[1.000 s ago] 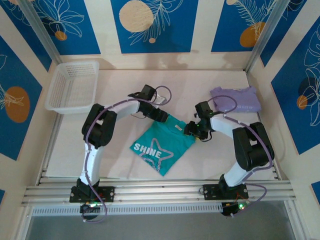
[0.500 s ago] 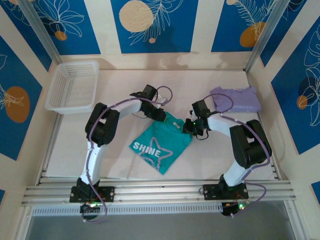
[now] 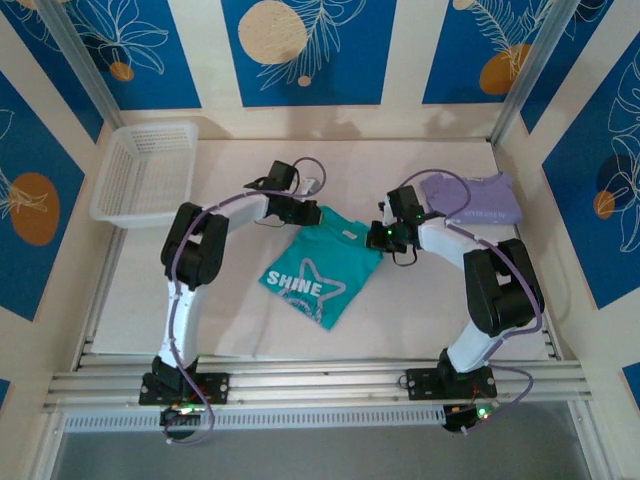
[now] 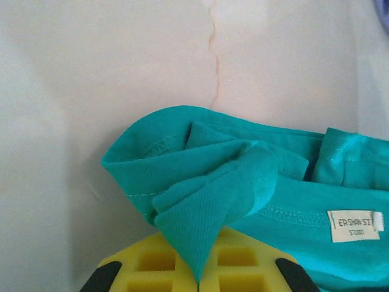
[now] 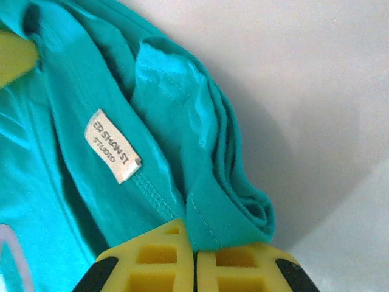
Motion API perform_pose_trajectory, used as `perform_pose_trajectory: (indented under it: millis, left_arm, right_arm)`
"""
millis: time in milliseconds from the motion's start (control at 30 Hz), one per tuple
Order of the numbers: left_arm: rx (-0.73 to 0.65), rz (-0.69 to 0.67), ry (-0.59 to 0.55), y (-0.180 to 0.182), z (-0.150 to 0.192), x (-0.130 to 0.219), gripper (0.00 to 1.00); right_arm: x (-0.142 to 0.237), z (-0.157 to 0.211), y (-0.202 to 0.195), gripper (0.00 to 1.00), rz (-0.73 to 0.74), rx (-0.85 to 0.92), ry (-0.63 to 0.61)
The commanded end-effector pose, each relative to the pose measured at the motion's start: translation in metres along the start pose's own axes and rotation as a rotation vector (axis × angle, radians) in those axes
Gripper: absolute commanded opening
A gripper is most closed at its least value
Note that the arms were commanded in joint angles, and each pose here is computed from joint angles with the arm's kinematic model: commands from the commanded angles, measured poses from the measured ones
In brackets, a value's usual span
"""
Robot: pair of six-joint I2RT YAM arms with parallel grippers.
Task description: Fold the inside-out t-shirt
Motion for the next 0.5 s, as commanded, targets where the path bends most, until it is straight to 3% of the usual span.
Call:
perform_pose_trajectory:
  millis: [0, 233, 367, 467]
  left_arm:
    - [-0.029, 0.005, -0.195, -0.005, -0.039, 0.033, 0.00]
    - [-0.074, -0.063, -0.414, 0.000, -0.086, 0.067, 0.00]
    - [-0.139, -0.101, -0.579, -0.004, -0.129, 0.105, 0.00]
    - [-0.200, -0.118, -0.688, -0.015, -0.145, 0.135, 0.00]
  right_arm:
    - [0.008, -0.029, 0.016, 0.05, -0.032, 0.081, -0.078]
    - [0.029, -0.094, 0.049, 0.03, -0.089, 0.198, -0.231]
    - [0.066, -0.139, 0.085, 0.03, -0.142, 0.328, -0.377]
    - [0.100, -0.153, 0.110, 0.03, -0.196, 0.419, -0.466]
Point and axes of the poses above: each hand's point on the last joint's axis, 136 mm out from that joint toward the fingers, its own x axis back along the fingers, its own y axis along the line the jaws close on, z = x × y, the point moved 7 cm from there along x, back along the fingers, and after that the axes turned 13 degrees about -x, right-handed, at the moved point
